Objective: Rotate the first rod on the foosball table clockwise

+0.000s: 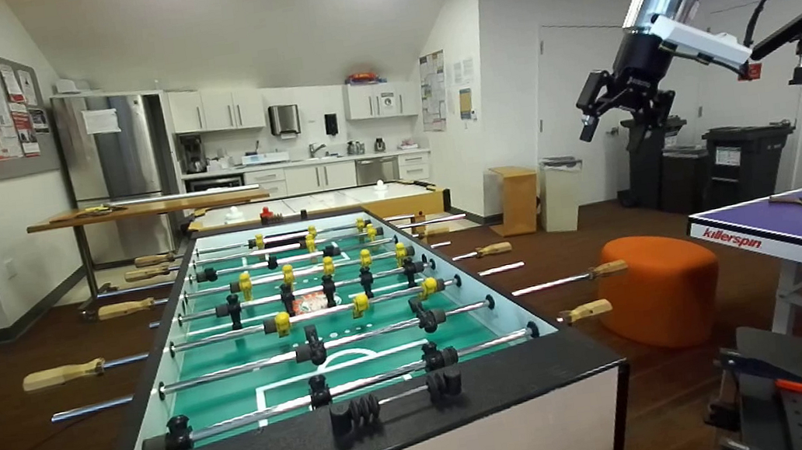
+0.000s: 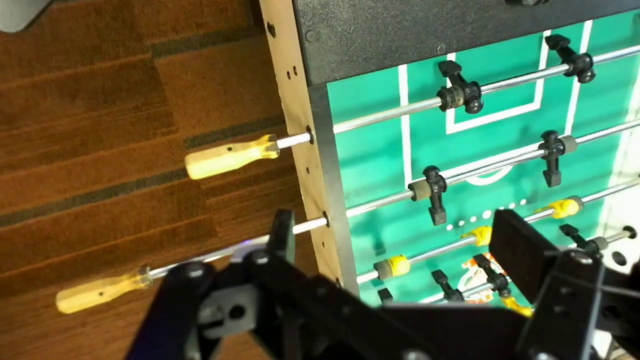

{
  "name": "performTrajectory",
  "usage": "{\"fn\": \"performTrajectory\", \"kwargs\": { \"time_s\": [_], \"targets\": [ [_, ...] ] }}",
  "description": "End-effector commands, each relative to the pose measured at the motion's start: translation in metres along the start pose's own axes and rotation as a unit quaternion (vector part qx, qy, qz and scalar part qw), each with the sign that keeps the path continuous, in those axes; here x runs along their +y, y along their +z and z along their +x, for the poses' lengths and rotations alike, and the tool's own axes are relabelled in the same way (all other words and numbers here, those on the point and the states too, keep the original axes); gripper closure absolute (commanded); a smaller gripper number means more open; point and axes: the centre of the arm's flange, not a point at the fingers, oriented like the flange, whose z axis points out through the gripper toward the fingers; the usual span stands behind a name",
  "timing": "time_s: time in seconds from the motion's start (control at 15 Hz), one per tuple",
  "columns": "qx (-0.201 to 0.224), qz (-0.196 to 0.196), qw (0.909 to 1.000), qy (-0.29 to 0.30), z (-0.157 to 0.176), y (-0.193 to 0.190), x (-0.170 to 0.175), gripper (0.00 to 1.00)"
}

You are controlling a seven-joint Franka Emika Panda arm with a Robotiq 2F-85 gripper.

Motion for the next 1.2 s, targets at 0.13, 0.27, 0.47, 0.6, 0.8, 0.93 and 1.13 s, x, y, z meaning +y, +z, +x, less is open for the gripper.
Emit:
{"fn": "performTrajectory", "kwargs": {
  "time_s": [0.13, 0.27, 0.47, 0.6, 0.8, 0.93, 1.13],
  "targets": [
    [-0.020, -0.007, 0.9994, 0.026, 0.010, 0.025, 0.012, 0.00],
    [-0.023, -0.009, 0.9993, 0.028, 0.012, 0.028, 0.012, 0.00],
    [-0.031, 0.006, 0.9988, 0.039, 0.018, 0.028, 0.010, 0.00],
    [-0.070, 0.058, 0.9942, 0.057, 0.032, 0.037, 0.023, 0.00],
    [-0.117, 0.118, 0.9812, 0.098, 0.051, 0.059, 0.063, 0.00],
    [-0.144, 0.162, 0.9681, 0.126, 0.063, 0.078, 0.096, 0.00],
    [-0.188, 0.221, 0.9421, 0.168, 0.077, 0.107, 0.141, 0.00]
  ]
}}
